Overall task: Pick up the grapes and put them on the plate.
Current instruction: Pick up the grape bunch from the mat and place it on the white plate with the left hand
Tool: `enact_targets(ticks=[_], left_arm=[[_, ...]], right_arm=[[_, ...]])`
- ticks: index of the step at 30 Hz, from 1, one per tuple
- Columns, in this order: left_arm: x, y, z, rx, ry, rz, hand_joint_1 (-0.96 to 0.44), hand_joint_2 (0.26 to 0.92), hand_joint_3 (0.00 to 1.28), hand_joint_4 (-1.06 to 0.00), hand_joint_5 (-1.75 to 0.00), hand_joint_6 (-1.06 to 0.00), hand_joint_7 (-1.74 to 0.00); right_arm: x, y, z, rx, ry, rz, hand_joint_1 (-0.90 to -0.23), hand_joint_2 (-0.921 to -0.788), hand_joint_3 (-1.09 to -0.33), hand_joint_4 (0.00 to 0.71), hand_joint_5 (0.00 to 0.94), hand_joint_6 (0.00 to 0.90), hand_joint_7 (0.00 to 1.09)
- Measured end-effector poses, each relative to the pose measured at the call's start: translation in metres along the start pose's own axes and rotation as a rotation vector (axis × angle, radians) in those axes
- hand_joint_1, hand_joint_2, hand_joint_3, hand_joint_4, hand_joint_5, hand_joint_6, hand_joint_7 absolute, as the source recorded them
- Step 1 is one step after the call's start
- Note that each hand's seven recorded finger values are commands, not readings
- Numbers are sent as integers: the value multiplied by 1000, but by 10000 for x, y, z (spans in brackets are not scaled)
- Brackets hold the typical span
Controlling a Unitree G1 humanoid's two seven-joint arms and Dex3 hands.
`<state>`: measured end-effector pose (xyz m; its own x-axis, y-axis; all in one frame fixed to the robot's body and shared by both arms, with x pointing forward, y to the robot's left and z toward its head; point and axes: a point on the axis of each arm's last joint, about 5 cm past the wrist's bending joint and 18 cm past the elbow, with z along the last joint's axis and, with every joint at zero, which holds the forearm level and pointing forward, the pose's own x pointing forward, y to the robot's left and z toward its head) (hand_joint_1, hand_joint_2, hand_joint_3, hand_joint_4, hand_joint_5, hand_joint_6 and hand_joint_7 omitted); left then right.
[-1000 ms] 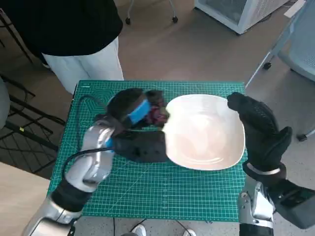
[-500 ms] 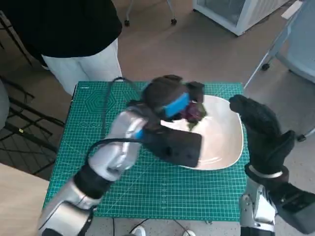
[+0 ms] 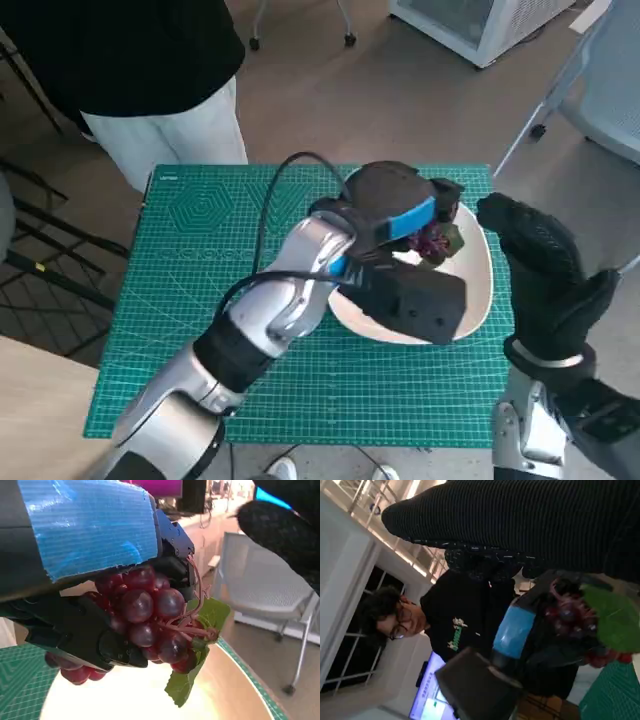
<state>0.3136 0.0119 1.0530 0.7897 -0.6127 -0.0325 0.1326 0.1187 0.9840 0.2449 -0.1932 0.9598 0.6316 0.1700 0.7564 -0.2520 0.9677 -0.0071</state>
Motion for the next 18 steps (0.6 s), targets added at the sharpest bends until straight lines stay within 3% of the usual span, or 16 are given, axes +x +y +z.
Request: enact_targets(ticks=[8,18], left_arm=[[61,-13,40,-12,14,-45,0,921,308,-389,-1479,-377,-1439],[83,-45,61,-51,18,-79,1,921,384,-298,-1564,-297,-1533]], right_arm=[[-26,10,4,-7,4,-23,-421,-921,-569,314,0,77,464],[-28,37,-4,-23,4,-29,-414,-921,-574,314,0,66,486]])
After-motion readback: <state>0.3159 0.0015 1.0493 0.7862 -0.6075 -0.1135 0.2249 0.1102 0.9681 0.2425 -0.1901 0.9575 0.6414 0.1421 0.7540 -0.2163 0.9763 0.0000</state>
